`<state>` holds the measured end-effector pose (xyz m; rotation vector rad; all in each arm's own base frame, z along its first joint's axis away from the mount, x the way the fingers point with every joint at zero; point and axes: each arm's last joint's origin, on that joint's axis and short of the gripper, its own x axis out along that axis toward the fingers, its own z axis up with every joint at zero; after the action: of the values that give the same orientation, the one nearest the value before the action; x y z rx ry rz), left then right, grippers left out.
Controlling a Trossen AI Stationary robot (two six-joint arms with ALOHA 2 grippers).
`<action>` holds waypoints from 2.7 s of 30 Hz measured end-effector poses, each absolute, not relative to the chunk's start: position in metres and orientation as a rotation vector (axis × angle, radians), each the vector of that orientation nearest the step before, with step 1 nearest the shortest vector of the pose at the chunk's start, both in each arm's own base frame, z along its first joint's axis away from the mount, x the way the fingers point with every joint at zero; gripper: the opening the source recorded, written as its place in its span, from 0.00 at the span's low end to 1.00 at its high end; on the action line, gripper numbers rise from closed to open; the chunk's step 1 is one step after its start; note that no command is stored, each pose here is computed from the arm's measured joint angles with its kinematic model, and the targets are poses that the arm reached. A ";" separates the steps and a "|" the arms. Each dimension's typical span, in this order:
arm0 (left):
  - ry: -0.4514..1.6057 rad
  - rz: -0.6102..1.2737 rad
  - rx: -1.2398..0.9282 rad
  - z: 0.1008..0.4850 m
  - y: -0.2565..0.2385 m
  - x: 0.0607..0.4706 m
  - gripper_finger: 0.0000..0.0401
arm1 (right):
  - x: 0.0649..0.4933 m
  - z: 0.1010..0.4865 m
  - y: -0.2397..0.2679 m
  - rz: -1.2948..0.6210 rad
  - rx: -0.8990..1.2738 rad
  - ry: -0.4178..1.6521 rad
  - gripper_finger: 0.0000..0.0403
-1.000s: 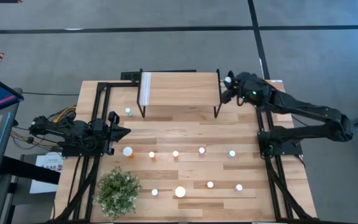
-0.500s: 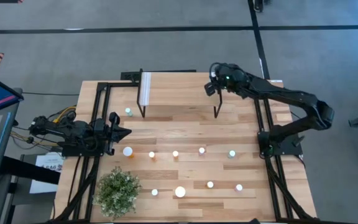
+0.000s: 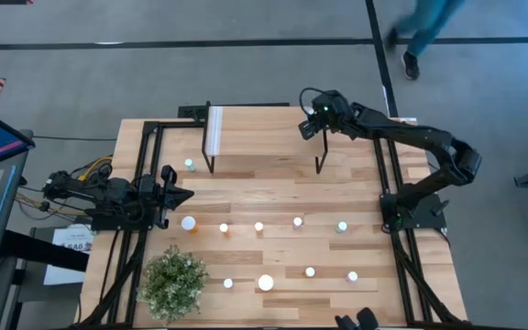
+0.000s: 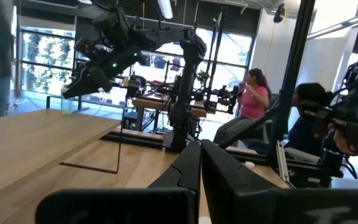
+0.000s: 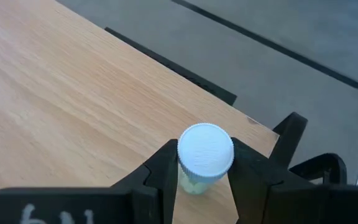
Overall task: Pick and place medicine bottles onto shelf by color
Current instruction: Put the top right blue bottle on the shelf, then put the top violet bottle on the shelf
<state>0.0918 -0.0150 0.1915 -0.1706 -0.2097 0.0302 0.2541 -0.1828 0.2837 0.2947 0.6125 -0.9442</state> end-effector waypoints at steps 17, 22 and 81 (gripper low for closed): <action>-0.210 0.030 -0.168 0.192 -0.015 0.092 0.00 | 0.253 0.284 -0.182 -0.943 0.292 0.620 0.55; -0.210 0.031 -0.167 0.192 -0.015 0.092 0.00 | 0.244 0.297 -0.173 -0.935 0.286 0.604 0.58; -0.214 0.019 -0.194 0.192 -0.015 0.092 0.00 | 0.278 0.233 0.095 -0.077 0.010 0.492 0.58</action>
<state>0.0918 -0.0153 0.1919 -0.1942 -0.2136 0.0191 0.2778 0.0949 0.2326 0.0100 0.4922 -0.0772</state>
